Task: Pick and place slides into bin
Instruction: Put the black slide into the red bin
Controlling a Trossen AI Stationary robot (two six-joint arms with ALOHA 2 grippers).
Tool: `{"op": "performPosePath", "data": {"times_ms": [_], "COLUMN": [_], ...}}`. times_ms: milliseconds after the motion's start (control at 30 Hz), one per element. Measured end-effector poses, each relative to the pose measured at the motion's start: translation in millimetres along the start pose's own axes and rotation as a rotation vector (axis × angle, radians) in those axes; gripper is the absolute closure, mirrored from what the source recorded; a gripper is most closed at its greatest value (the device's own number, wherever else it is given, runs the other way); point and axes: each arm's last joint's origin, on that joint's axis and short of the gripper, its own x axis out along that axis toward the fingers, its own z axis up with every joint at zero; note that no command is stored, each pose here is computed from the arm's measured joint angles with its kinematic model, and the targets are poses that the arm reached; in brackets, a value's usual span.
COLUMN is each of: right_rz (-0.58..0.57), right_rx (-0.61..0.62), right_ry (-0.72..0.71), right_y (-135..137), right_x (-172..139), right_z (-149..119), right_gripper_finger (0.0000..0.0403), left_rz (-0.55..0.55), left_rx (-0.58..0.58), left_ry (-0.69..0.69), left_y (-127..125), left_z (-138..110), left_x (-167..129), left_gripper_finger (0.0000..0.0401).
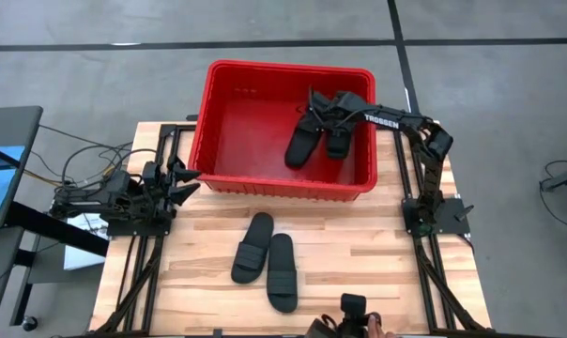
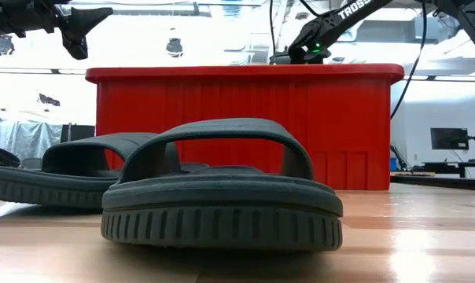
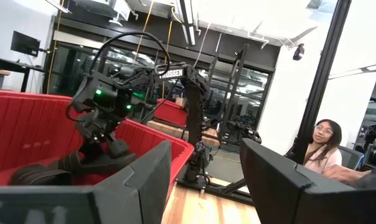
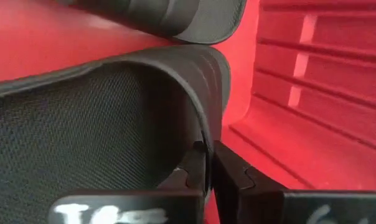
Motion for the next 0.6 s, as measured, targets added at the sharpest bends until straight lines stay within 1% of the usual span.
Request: {"op": "performPosePath", "data": {"times_ms": [167, 333, 600], "right_rz": [-0.022, -0.019, -0.016], "right_rx": [-0.021, -0.006, -0.018], "right_ry": [-0.043, -0.039, -0.034], "right_y": [-2.6, -3.5, -5.3], "right_x": [-0.1, 0.6, 2.0], "right_z": [4.5, 3.6, 2.1], "right_gripper_finger": [0.0402, 0.0402, 0.0402], "left_rz": [0.033, 0.041, 0.042], "left_rx": [0.003, 0.007, 0.008], "left_ry": [0.010, 0.029, 0.032], "left_y": [1.2, 1.8, 1.9], "left_z": [-1.5, -3.4, -3.6], "left_x": [0.0, -0.1, -0.1], "left_gripper_finger": [0.0218, 0.0218, 0.0218]}}
